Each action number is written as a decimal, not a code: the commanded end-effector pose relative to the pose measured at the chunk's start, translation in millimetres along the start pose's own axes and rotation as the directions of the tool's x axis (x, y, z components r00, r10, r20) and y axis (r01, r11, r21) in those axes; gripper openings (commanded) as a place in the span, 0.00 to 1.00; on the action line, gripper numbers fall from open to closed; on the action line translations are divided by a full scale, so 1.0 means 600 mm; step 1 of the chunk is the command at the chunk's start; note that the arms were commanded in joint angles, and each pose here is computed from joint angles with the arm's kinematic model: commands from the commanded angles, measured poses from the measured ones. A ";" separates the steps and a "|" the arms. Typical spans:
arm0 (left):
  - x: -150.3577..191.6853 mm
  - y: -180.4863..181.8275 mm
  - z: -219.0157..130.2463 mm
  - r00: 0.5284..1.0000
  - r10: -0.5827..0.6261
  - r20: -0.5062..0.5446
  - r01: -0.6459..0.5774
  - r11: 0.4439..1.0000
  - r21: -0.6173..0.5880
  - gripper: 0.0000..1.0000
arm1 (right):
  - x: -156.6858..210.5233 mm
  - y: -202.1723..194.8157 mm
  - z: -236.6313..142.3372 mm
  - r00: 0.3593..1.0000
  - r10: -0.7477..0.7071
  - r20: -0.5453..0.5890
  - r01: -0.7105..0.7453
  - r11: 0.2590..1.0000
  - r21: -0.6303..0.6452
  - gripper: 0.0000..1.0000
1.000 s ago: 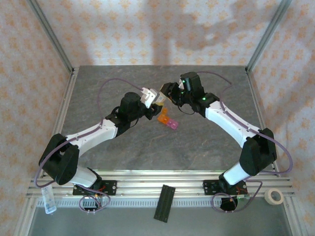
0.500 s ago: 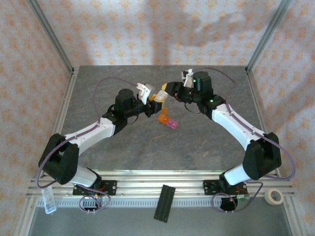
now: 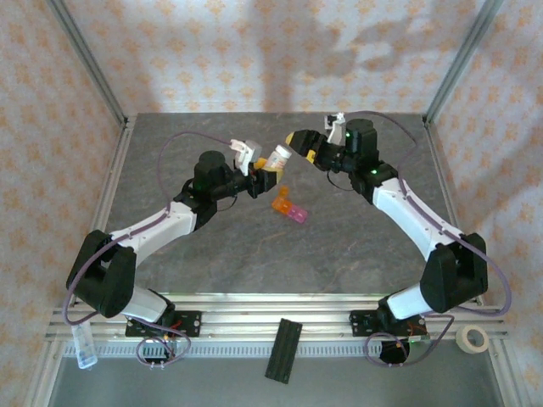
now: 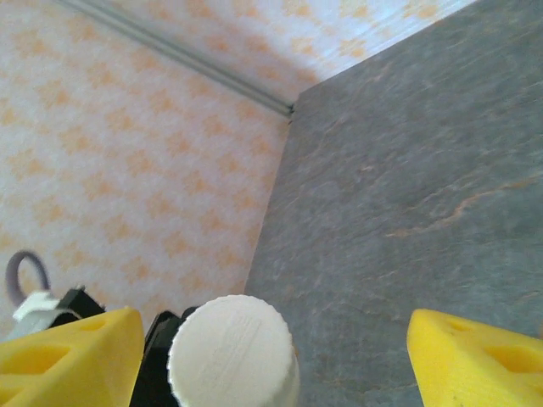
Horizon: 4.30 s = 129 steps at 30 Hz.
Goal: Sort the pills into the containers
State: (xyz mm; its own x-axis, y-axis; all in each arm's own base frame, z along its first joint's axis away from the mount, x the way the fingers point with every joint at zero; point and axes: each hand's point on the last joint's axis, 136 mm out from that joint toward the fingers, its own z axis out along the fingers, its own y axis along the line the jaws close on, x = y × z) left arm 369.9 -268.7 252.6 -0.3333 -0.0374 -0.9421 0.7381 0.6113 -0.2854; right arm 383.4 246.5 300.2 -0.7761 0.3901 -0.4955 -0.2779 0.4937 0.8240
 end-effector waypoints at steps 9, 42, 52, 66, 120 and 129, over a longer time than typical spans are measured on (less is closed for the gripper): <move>0.021 0.006 0.000 0.950 0.281 -0.137 -0.303 0.936 -0.178 0.00 | -0.004 -0.030 -0.005 0.973 0.206 0.108 -0.223 0.958 0.179 0.85; 0.016 -0.013 0.012 0.949 0.293 -0.117 -0.310 0.937 -0.164 0.00 | 0.064 -0.047 0.059 0.968 0.251 0.002 -0.246 0.949 0.196 0.51; 0.012 -0.012 0.017 0.954 0.282 -0.101 -0.295 0.941 -0.167 0.00 | 0.072 -0.043 0.054 0.970 0.244 -0.015 -0.237 0.955 0.179 0.40; 0.011 -0.014 0.020 0.954 0.279 -0.105 -0.293 0.943 -0.159 0.00 | 0.076 -0.038 0.042 0.974 0.228 -0.020 -0.221 0.960 0.174 0.57; 0.036 -0.007 -0.030 0.992 0.122 -0.043 -0.127 0.980 -0.152 0.00 | 0.083 -0.416 -0.060 0.995 0.055 -0.084 0.036 0.585 0.810 0.39; 0.061 0.016 -0.054 0.991 0.115 -0.062 -0.126 0.963 -0.239 0.00 | 0.091 -0.484 -0.057 0.991 0.091 -0.099 0.048 0.446 0.894 0.39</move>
State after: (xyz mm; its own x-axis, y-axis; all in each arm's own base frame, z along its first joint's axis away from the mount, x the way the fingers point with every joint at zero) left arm 341.5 -251.4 213.2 -0.3183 0.0866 -0.9440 0.6495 0.7453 -0.1506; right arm 397.7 113.7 42.1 -0.8627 0.3538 -0.3612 0.3085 0.9343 0.1785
